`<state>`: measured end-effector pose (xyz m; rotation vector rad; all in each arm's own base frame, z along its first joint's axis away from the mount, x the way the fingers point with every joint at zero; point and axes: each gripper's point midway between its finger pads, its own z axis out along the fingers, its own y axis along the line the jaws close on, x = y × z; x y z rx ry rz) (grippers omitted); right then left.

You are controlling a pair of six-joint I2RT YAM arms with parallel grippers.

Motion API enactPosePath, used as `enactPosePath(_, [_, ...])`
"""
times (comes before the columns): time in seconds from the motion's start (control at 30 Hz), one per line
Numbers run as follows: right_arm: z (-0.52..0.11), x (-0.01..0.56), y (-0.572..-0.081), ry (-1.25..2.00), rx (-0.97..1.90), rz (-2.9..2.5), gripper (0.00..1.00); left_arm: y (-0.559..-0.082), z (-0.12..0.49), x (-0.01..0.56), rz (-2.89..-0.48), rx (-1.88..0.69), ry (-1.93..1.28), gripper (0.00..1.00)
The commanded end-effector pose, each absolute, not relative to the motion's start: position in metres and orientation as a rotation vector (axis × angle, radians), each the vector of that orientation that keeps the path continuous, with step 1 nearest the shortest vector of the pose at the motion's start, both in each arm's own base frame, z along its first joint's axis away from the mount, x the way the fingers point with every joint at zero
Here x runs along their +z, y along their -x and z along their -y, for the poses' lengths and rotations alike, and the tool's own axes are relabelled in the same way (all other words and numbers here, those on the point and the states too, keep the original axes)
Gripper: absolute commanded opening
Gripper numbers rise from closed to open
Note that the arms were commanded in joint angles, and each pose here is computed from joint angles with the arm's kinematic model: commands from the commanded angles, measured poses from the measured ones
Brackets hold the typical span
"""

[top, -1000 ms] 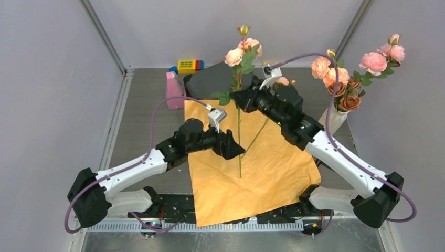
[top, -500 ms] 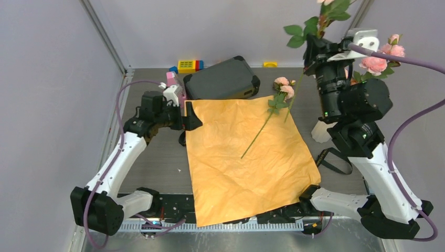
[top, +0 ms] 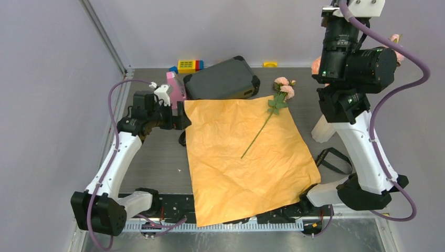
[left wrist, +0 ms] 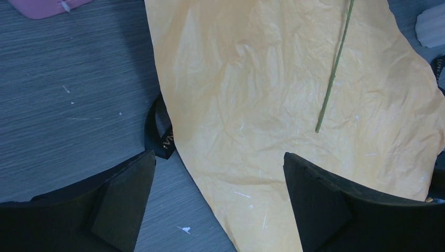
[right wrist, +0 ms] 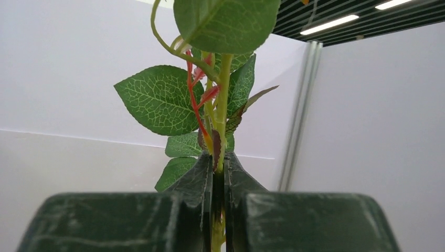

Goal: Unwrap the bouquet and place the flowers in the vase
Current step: Insert the fake flower into the vase.

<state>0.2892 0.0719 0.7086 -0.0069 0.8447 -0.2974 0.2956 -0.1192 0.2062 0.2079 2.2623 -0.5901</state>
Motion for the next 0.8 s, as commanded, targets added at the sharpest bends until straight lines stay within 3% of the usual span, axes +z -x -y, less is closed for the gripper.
enactPosePath(0.0, [-0.023, 0.748, -0.268, -0.071, -0.425, -0.719, 0.0, -0.292, 0.113, 0.212, -2.23, -0.553, -0.221, 0.95])
enactPosePath(0.4, [0.047, 0.737, -0.283, -0.191, -0.542, -0.745, 0.0, -0.288, 0.113, 0.21, -2.229, -0.555, -0.229, 0.95])
enactPosePath(0.77, [0.079, 0.683, -0.278, -0.271, -0.651, -0.843, 0.0, -0.288, 0.115, 0.206, -2.246, -0.573, -0.228, 0.94])
